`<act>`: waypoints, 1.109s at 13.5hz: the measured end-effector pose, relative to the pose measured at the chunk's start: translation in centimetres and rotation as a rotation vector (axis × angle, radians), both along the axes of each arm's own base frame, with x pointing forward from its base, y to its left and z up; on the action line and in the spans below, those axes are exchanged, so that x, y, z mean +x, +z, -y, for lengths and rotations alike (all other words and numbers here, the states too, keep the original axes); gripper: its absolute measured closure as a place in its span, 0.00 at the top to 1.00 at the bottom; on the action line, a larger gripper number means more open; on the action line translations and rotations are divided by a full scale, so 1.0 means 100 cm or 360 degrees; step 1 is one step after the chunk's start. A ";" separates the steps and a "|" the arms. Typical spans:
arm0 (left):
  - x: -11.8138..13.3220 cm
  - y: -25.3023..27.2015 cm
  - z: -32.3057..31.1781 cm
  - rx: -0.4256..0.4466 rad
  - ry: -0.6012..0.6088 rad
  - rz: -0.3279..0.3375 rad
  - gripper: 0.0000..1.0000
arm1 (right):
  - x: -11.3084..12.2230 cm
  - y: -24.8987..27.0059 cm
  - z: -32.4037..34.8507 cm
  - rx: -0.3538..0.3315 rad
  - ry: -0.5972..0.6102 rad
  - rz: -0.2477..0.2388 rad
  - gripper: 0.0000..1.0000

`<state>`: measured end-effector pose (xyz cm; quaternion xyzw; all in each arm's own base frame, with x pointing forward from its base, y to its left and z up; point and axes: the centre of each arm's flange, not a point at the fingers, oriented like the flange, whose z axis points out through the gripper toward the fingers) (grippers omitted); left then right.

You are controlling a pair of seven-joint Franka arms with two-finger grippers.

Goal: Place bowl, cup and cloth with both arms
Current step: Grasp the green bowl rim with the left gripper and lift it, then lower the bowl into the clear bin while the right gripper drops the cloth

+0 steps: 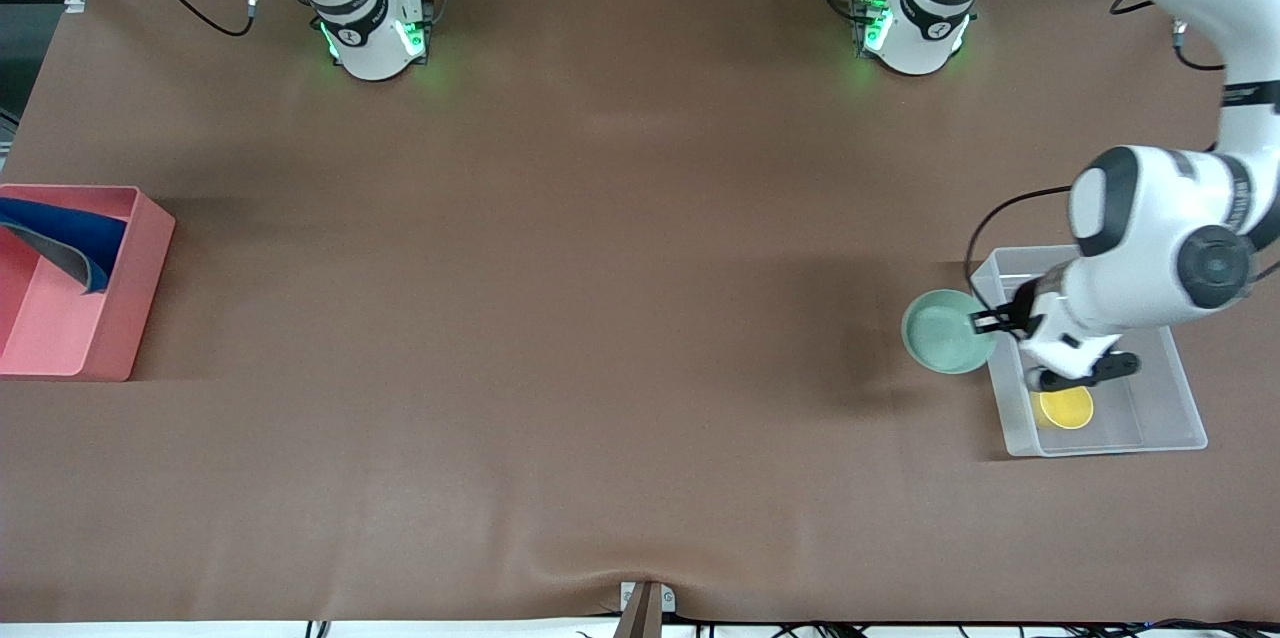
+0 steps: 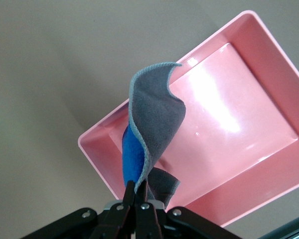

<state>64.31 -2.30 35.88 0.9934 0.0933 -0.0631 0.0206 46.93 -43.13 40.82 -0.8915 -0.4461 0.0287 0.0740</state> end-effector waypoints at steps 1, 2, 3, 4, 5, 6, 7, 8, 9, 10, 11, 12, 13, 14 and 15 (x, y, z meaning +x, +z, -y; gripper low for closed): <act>0.002 0.005 -0.022 -0.0008 -0.0024 0.0004 0.03 | 0.001 -0.008 0.003 0.0002 0.0008 -0.0002 0.01; 0.003 0.011 -0.046 -0.0017 -0.0049 0.0008 0.03 | 0.003 -0.018 0.006 -0.0008 0.0025 0.0011 0.01; 0.003 0.016 -0.070 -0.0026 -0.0075 0.0006 0.03 | 0.007 -0.027 0.010 -0.0028 0.0052 0.0035 0.01; 0.001 0.020 -0.095 -0.0035 -0.0100 0.0007 0.03 | 0.011 -0.038 0.015 -0.0051 0.0088 0.0063 0.01; -0.001 0.022 -0.118 -0.0043 -0.0113 0.0009 0.03 | 0.014 -0.049 0.019 -0.0066 0.0125 0.0090 0.01; -0.005 0.022 -0.140 -0.0049 -0.0113 0.0008 0.03 | 0.018 -0.060 0.022 -0.0067 0.0164 0.0119 0.01; -0.009 0.019 -0.158 -0.0057 -0.0103 0.0001 0.03 | 0.021 -0.071 0.024 -0.0063 0.0204 0.0154 0.01; -0.013 0.012 -0.173 -0.0069 -0.0090 -0.0016 0.03 | 0.024 -0.080 0.027 -0.0068 0.0250 0.0193 0.01; -0.015 0.000 -0.183 -0.0085 -0.0081 -0.0039 0.03 | 0.027 -0.087 0.030 -0.0085 0.0291 0.0229 0.02; -0.017 -0.012 -0.192 -0.0104 -0.0082 -0.0062 0.03 | 0.030 -0.092 0.033 -0.0104 0.0322 0.0257 0.07; -0.018 -0.026 -0.199 -0.0123 -0.0084 -0.0080 0.03 | 0.032 -0.096 0.035 -0.0115 0.0339 0.0277 0.16; -0.020 -0.039 -0.205 -0.0138 -0.0081 -0.0091 0.03 | 0.034 -0.098 0.036 -0.0117 0.0345 0.0289 0.28; -0.020 -0.049 -0.209 -0.0145 -0.0079 -0.0084 0.03 | 0.036 -0.098 0.037 -0.0119 0.0347 0.0295 0.40; -0.022 -0.058 -0.212 -0.0143 -0.0081 -0.0073 0.03 | 0.037 -0.096 0.038 -0.0125 0.0352 0.0302 0.52; -0.024 -0.065 -0.217 -0.0132 -0.0082 -0.0067 0.03 | 0.039 -0.092 0.039 -0.0133 0.0357 0.0312 0.61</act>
